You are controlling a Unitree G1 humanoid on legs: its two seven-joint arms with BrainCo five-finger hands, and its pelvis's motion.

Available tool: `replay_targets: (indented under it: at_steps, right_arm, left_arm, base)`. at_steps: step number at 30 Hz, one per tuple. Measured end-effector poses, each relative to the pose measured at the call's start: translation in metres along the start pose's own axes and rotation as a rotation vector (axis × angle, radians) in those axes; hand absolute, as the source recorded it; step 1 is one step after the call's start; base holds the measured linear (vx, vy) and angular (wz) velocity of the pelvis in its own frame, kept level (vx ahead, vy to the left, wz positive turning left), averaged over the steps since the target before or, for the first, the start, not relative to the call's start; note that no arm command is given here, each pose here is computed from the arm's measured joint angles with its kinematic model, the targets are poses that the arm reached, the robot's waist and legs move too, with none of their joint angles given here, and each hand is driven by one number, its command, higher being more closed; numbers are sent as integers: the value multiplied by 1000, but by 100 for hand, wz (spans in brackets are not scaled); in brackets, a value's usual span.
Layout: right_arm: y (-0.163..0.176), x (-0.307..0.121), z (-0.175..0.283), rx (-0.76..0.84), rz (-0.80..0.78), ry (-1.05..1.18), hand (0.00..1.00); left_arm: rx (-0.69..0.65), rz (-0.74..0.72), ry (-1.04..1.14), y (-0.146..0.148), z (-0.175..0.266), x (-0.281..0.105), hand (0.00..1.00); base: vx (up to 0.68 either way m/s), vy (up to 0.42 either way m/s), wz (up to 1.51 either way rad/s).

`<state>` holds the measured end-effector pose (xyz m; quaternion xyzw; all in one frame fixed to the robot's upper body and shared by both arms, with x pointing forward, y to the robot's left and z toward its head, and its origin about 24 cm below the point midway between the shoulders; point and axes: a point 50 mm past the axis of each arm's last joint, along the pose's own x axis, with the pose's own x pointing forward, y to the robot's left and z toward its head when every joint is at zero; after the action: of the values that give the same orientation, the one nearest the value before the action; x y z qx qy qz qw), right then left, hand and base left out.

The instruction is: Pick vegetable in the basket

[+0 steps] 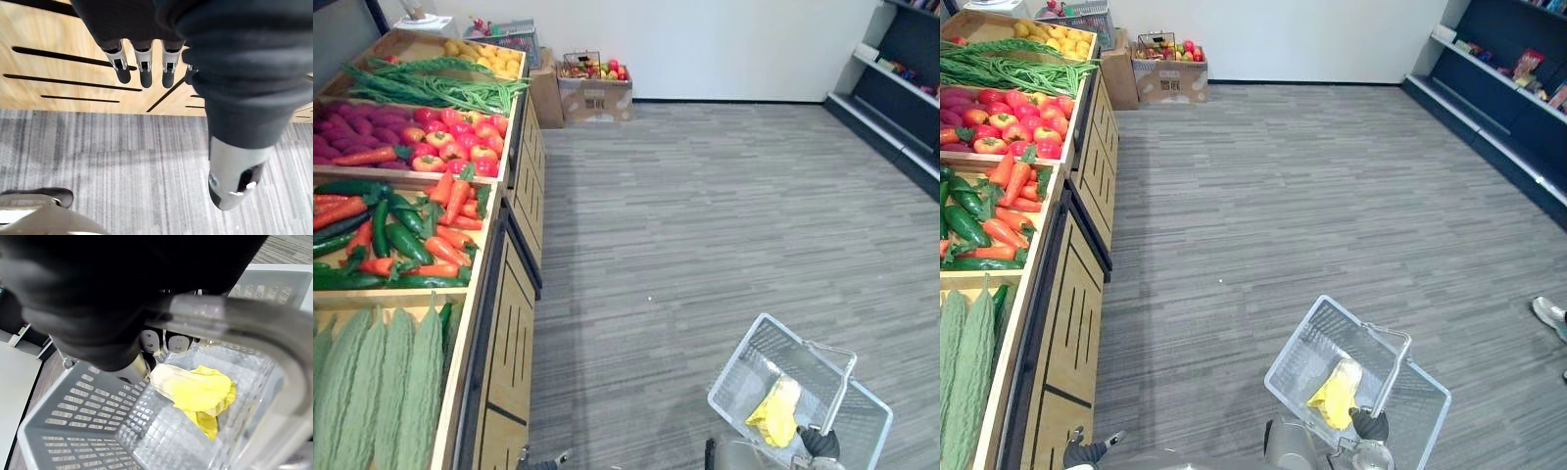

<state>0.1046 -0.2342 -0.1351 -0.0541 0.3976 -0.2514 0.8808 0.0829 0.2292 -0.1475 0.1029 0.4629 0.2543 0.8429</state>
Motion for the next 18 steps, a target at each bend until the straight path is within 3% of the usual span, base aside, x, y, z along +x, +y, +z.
replay_targets:
  at_steps: [7, 10, 18]
  right_arm:
    - [-1, 1, -7, 41, -23, 64, 100]
    - [-3, 4, 0, 52, -33, 50, 100]
    - [10, 0, -2, -6, 31, 40, 100]
  left_arm:
    - [-117, -38, -58, -28, 36, 3, 0]
    - [-141, -70, -26, -42, 28, -5, 0]
    - [-227, -43, -7, -36, 25, -5, 0]
  base:
    - [441, -200, 51]
    - [513, -313, 52]
    - [394, -238, 27]
